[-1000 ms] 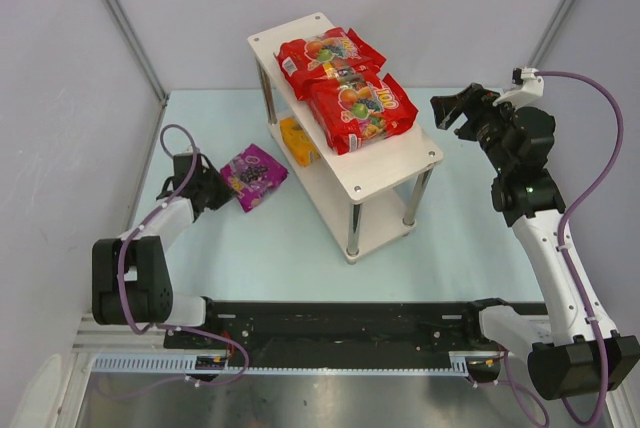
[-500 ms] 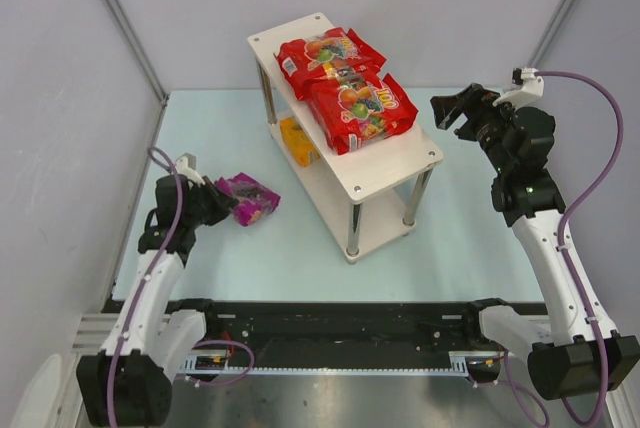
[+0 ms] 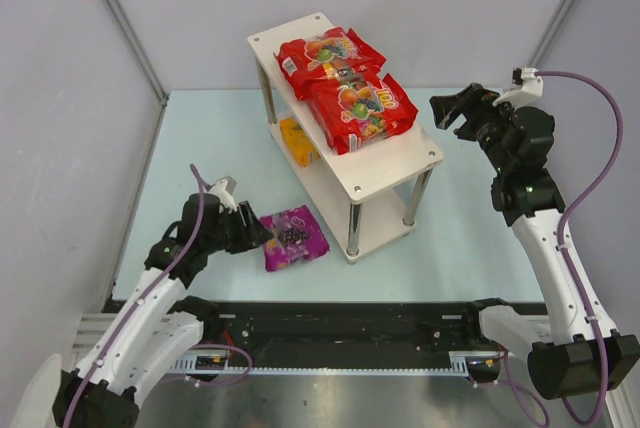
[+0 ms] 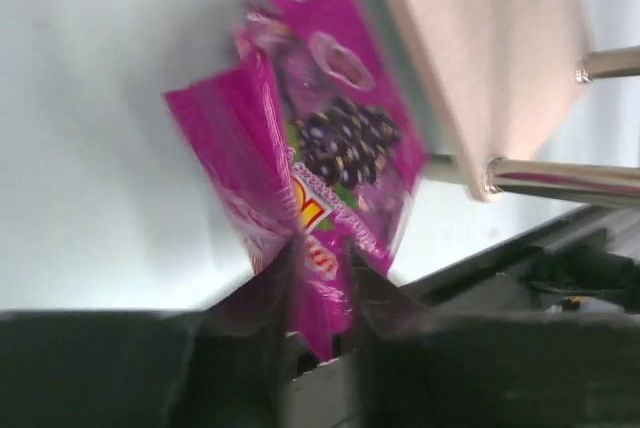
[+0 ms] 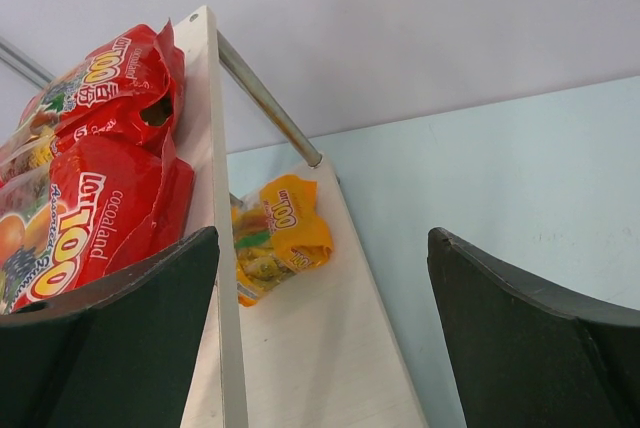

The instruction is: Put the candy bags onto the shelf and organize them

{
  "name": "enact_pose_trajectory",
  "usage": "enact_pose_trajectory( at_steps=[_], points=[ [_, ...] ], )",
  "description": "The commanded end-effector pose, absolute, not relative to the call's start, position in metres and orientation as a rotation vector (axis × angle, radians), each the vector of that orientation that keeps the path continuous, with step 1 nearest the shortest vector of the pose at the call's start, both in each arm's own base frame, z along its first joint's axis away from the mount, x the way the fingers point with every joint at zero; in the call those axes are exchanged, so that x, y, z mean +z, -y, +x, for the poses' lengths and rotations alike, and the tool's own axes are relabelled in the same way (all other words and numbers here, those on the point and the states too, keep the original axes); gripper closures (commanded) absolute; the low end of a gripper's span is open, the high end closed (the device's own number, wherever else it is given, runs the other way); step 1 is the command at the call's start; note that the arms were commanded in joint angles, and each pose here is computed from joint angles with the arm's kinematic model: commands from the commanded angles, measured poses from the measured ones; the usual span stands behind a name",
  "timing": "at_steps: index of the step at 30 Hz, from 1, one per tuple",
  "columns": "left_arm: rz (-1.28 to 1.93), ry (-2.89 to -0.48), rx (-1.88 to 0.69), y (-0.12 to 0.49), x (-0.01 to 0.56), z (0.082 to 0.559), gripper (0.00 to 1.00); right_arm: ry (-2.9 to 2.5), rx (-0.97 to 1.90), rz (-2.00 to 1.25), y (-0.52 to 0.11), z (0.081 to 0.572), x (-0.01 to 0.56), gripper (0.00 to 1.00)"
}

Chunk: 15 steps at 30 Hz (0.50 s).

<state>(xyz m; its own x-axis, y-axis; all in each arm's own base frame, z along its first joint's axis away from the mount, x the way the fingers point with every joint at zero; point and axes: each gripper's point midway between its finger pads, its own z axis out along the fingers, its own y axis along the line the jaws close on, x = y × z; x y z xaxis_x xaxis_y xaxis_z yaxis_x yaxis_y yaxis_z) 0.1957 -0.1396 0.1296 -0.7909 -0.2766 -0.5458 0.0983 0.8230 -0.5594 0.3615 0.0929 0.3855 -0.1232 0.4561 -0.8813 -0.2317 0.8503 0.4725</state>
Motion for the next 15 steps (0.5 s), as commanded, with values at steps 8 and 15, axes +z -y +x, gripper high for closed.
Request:
enact_pose_trajectory(
  at_steps=[8,15],
  points=[
    [-0.677,-1.97,-0.498,0.061,0.2,0.228,0.01,-1.551,0.626,0.165,-0.097,0.363,0.397,0.11],
    [-0.582,-2.162,-0.602,0.091,0.153,0.224,0.0,-1.562,0.608,0.175,-0.095,0.363,0.393,0.11]
  ],
)
